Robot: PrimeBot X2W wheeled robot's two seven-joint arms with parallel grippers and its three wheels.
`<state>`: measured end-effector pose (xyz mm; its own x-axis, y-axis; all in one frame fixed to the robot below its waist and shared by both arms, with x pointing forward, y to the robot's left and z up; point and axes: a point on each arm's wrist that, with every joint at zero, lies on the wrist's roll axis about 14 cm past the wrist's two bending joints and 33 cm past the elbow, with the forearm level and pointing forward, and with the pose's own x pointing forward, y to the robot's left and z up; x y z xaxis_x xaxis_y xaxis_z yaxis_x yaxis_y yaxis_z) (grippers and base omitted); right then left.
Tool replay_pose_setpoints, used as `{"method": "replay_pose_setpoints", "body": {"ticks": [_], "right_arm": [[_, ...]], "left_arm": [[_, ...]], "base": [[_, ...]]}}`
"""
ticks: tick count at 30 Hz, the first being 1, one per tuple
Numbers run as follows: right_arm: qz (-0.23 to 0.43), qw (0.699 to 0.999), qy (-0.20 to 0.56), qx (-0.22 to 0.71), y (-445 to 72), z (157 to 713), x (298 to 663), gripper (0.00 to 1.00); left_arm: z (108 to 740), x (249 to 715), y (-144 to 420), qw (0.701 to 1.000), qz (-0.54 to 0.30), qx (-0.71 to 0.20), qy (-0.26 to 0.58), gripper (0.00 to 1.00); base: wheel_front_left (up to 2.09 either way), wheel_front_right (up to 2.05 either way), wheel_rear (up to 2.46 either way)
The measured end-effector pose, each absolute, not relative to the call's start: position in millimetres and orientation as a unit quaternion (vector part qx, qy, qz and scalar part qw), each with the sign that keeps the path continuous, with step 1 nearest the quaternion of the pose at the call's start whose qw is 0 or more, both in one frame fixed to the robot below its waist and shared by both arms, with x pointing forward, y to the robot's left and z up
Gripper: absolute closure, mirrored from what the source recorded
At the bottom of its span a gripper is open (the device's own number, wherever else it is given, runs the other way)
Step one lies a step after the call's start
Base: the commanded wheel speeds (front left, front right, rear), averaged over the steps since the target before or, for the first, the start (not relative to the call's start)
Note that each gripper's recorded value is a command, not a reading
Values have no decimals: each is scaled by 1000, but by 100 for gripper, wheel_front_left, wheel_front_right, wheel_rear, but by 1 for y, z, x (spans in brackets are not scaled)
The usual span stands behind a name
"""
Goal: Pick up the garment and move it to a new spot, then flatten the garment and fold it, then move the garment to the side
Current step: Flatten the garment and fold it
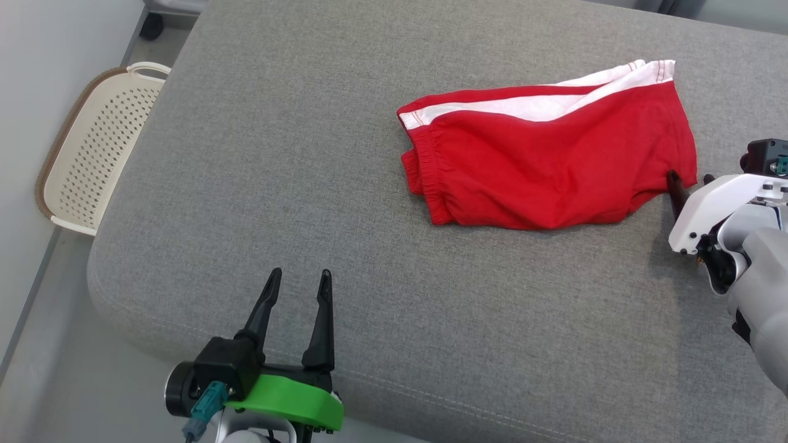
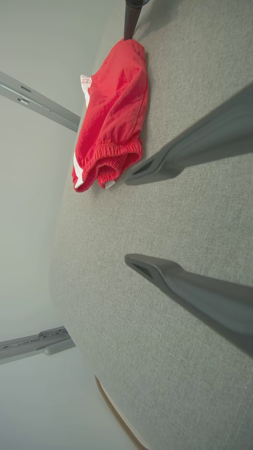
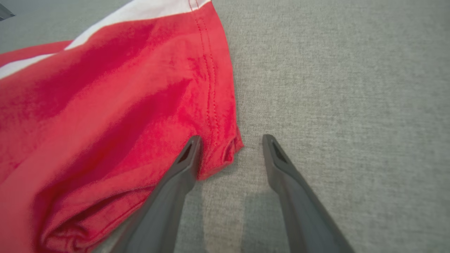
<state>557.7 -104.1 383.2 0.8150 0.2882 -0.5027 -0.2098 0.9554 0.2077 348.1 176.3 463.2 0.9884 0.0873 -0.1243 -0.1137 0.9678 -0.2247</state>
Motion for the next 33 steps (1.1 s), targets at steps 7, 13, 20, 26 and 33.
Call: {"method": "replay_pose_setpoints", "body": {"ticks": [7,13,20,26,33], "right_arm": [[135,947,281,80,-97,383,555,100],[131,949,274,80,-100,387,556,100],[120,957,244,101,-101,399,546,100],[118,957,241,106,-102,397,518,100],[106,960,234,113,-118,401,490,100]], "left_arm": [[463,349,173,991,43,-117,57,0],[464,348,172,991,41,-116,58,0],[468,347,165,991,29,-117,54,0],[470,345,157,991,15,-120,54,0],[475,345,146,991,-8,-123,50,0]], "base": [[0,0,0],[0,0,0],[0,0,0],[0,0,0],[0,0,0]]}}
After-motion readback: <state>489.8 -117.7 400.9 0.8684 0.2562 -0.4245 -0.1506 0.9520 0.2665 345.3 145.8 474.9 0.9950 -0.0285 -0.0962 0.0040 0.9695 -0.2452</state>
